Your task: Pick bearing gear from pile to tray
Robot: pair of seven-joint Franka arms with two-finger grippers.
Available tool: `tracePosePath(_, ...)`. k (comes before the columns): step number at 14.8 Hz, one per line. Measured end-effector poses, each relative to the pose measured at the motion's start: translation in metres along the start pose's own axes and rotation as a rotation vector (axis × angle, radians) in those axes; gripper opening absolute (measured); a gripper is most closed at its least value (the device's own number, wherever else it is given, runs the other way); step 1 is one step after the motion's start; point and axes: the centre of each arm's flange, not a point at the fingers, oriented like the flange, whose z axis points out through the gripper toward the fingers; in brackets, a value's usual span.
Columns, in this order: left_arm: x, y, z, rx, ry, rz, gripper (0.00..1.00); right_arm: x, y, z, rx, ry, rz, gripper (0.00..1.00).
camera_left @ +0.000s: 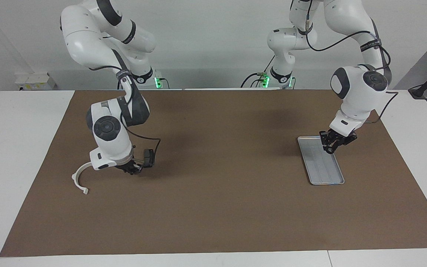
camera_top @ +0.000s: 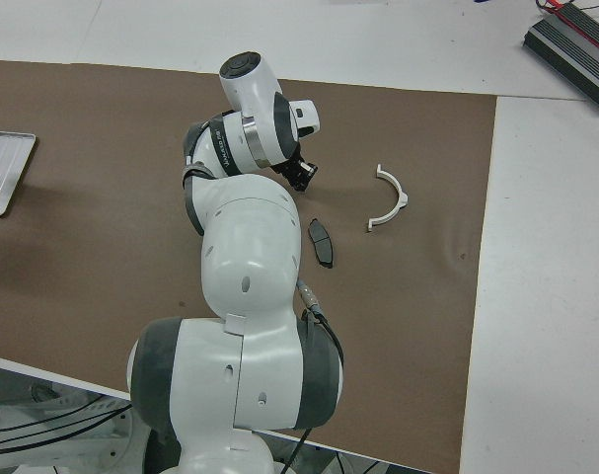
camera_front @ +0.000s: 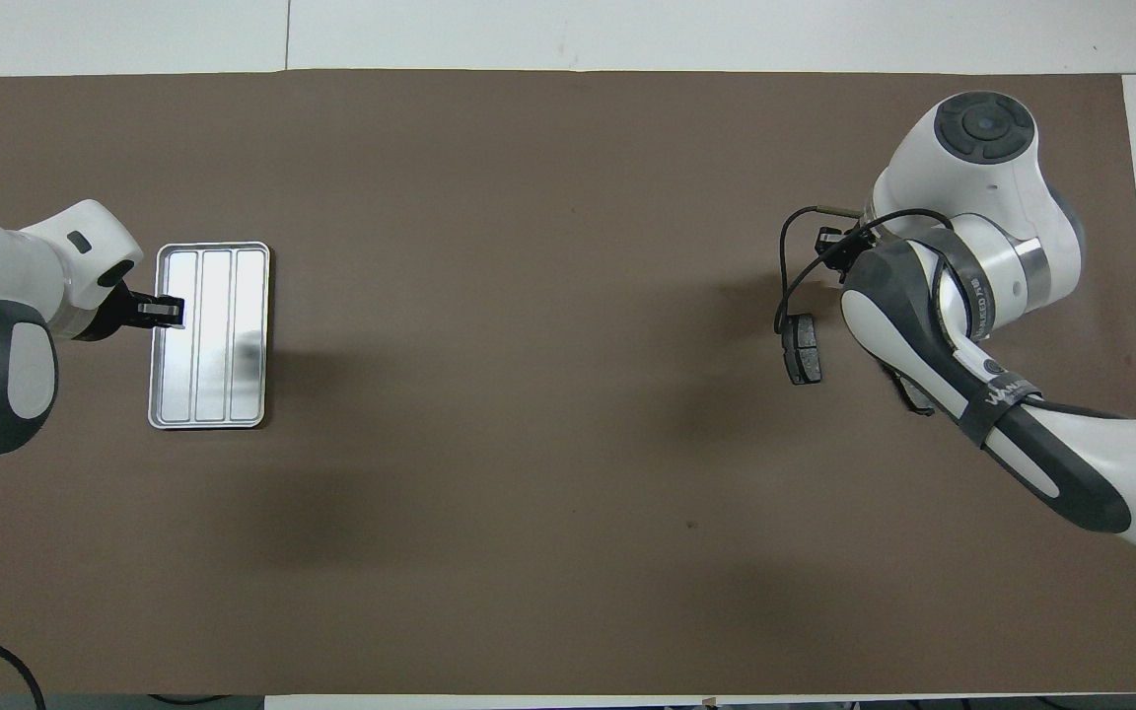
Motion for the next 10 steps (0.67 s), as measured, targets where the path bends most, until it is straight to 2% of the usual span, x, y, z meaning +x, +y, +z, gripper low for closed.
tracePosePath(4, -0.018, 0.003, 0.031, -0.003, -0.013, 0.002, 0.34, -0.020, -0.017, -0.064, -0.010, -0.002, -0.039, 0.24)
tracePosePath(7, -0.033, 0.007, 0.054, -0.005, -0.021, 0.005, 0.34, -0.038, -0.036, -0.110, 0.045, -0.014, -0.045, 0.24)
tracePosePath(10, -0.043, 0.010, 0.068, -0.006, -0.020, 0.008, 0.34, -0.068, -0.077, -0.134, 0.074, -0.001, -0.005, 0.24)
